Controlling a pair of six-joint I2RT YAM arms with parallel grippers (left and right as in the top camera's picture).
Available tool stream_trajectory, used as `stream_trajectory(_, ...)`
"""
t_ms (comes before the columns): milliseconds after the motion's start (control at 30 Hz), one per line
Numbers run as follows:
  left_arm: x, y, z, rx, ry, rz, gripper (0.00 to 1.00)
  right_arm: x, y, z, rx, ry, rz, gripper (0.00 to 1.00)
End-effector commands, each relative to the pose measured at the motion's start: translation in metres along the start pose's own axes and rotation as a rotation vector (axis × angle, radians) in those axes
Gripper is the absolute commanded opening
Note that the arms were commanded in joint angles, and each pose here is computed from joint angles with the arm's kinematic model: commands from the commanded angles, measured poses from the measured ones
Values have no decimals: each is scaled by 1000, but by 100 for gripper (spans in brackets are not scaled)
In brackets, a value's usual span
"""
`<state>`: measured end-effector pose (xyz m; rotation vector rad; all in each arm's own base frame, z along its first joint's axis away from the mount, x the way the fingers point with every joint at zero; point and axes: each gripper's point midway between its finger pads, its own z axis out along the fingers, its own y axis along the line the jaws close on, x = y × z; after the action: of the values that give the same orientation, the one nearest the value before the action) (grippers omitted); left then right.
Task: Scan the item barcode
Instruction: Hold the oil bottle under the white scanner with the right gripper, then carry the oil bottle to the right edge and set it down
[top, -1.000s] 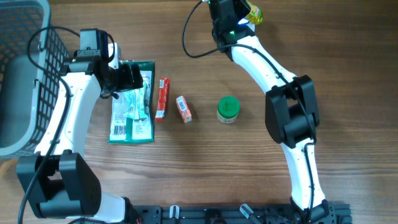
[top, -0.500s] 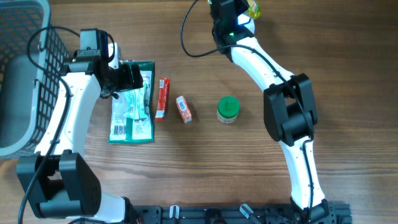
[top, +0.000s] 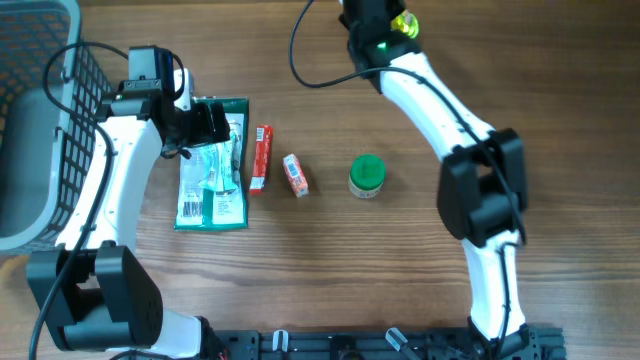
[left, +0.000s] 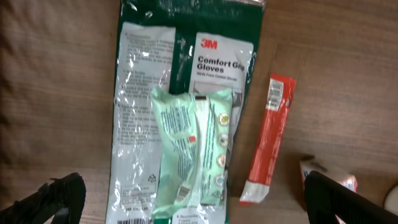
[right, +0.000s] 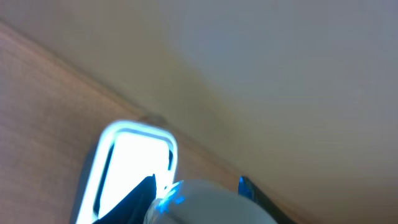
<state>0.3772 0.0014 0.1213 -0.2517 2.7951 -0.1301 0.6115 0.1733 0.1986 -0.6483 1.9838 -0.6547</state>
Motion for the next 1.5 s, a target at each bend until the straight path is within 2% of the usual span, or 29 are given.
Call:
stream_trajectory(0, -6, 2, -7, -4, -27, -1, 100, 14, -88, -44, 53, 57, 360, 30)
stream_trajectory(100, -6, 2, -7, -4, -26, -1, 100, 60, -101, -48, -50, 189, 507, 30)
stream_trajectory(233, -6, 2, -7, -4, -27, -1, 100, 148, -120, -42, -169, 427, 716, 32)
stream_trajectory(300, -6, 2, -7, -4, -27, -1, 100, 182, -139, -39, -211, 480, 796, 34)
stream_trajectory(433, -6, 2, -7, -5, -27, -1, 100, 231, -172, -40, -179, 552, 889, 33)
stream_trajectory(600, -6, 2, -7, -4, -26, -1, 100, 272, -188, -63, -172, 667, 959, 28)
stream_trajectory(700, -6, 2, -7, -4, -27, -1, 100, 268, -188, -79, -261, 654, 1028, 26)
stream_trajectory(867, -6, 2, -7, -4, -27, -1, 100, 246, -216, -127, -211, 584, 1027, 22)
stream_trajectory(1000, -6, 2, -7, -5, -26, -1, 100, 218, -241, -188, -146, 418, 1033, 22)
stream_trajectory(1100, -6, 2, -7, -4, -27, -1, 100, 219, -236, -224, -79, 253, 1035, 22)
stream_trajectory(1167, -6, 2, -7, -4, -27, -1, 100, 231, -229, -233, -16, 181, 1041, 23)
stream_trajectory(1333, -6, 2, -7, -4, -27, -1, 100, 317, -191, -212, 289, 80, 1083, 23)
stream_trajectory(1467, -6, 2, -7, -4, -27, -1, 100, 374, -165, -181, 441, 127, 1026, 23)
